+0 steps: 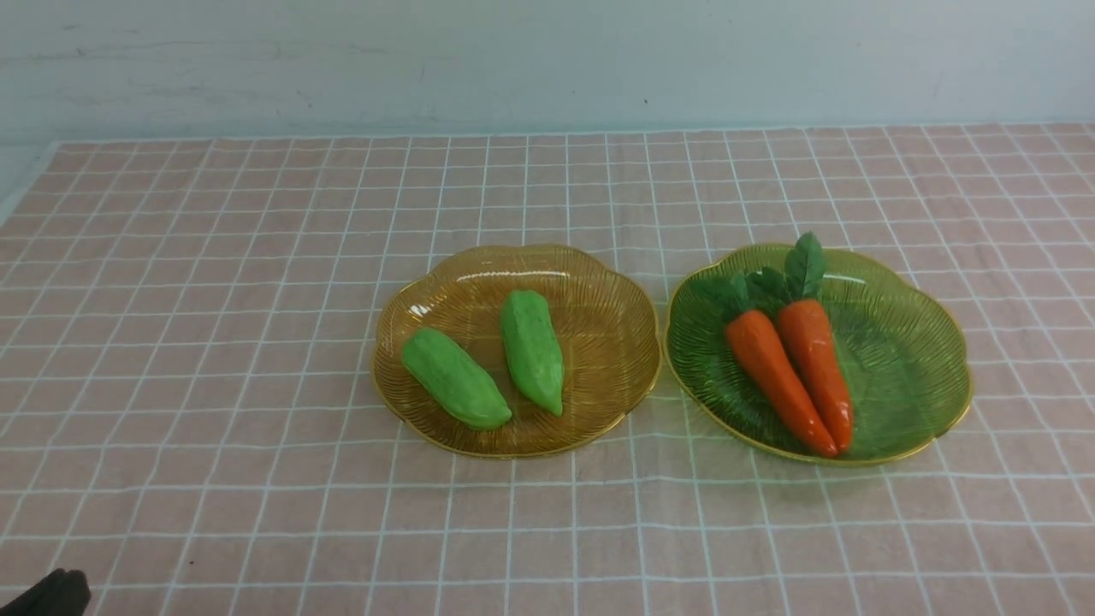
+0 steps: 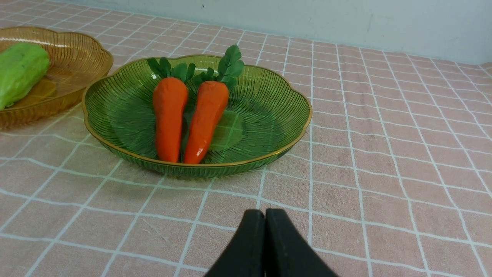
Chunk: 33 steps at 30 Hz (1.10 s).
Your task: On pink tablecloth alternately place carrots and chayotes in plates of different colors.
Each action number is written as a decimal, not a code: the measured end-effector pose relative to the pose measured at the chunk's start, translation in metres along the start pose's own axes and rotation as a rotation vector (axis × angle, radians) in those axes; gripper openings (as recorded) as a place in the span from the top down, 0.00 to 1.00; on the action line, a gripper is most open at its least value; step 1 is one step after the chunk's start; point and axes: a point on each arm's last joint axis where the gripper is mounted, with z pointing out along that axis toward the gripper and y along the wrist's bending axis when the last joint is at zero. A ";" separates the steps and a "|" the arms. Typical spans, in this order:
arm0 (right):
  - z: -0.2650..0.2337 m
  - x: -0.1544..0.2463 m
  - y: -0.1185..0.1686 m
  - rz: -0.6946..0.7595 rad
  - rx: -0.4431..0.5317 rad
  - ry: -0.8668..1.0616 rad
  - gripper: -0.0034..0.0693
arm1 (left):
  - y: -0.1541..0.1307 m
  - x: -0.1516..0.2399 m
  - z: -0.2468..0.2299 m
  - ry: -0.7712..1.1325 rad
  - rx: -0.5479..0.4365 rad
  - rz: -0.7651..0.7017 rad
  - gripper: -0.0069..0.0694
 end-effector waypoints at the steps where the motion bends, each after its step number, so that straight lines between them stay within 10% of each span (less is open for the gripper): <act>1: 0.000 0.000 0.000 0.000 0.000 0.000 0.97 | 0.000 0.001 0.000 0.009 -0.001 0.000 0.91; 33: 0.000 0.000 0.000 0.000 0.000 0.000 0.97 | 0.000 0.005 0.000 0.057 -0.003 0.002 0.91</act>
